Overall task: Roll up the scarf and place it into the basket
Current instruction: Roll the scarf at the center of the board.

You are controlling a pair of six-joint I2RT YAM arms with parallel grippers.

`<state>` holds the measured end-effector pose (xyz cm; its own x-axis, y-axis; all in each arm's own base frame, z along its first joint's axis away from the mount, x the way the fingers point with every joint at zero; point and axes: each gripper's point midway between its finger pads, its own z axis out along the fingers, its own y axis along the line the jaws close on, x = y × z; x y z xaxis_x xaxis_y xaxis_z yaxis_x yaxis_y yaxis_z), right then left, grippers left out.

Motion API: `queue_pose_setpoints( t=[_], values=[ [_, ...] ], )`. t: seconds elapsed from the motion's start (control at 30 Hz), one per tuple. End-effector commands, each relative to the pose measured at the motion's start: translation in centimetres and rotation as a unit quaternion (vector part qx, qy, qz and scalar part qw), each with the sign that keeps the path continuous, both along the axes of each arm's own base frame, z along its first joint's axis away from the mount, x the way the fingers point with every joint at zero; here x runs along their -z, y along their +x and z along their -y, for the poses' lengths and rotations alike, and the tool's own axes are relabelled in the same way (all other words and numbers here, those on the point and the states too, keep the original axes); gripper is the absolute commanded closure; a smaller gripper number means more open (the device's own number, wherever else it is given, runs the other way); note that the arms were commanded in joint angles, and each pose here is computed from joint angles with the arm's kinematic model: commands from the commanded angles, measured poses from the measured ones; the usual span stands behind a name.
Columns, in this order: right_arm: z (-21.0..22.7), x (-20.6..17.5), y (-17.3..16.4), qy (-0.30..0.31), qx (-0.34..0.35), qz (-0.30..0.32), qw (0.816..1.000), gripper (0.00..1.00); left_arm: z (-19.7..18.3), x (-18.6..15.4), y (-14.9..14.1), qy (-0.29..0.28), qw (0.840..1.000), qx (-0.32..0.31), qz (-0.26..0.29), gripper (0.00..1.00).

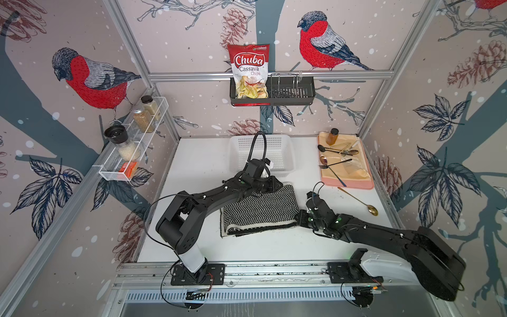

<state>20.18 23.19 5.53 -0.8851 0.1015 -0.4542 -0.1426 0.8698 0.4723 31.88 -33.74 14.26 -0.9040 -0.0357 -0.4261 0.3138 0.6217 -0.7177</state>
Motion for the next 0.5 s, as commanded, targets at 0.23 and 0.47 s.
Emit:
queue_pose_setpoints(
  t=[0.23,0.47],
  values=[
    [-2.4,-2.7,0.6,-0.287,-0.049,0.148,0.945,1.0,-4.5,-2.6,3.2,0.024,0.998,-0.033,0.038,0.75],
    [-7.9,-2.2,-0.1,-0.297,-0.125,0.182,0.929,1.0,-4.3,-2.6,2.5,0.007,0.999,-0.017,0.034,0.74]
  ],
)
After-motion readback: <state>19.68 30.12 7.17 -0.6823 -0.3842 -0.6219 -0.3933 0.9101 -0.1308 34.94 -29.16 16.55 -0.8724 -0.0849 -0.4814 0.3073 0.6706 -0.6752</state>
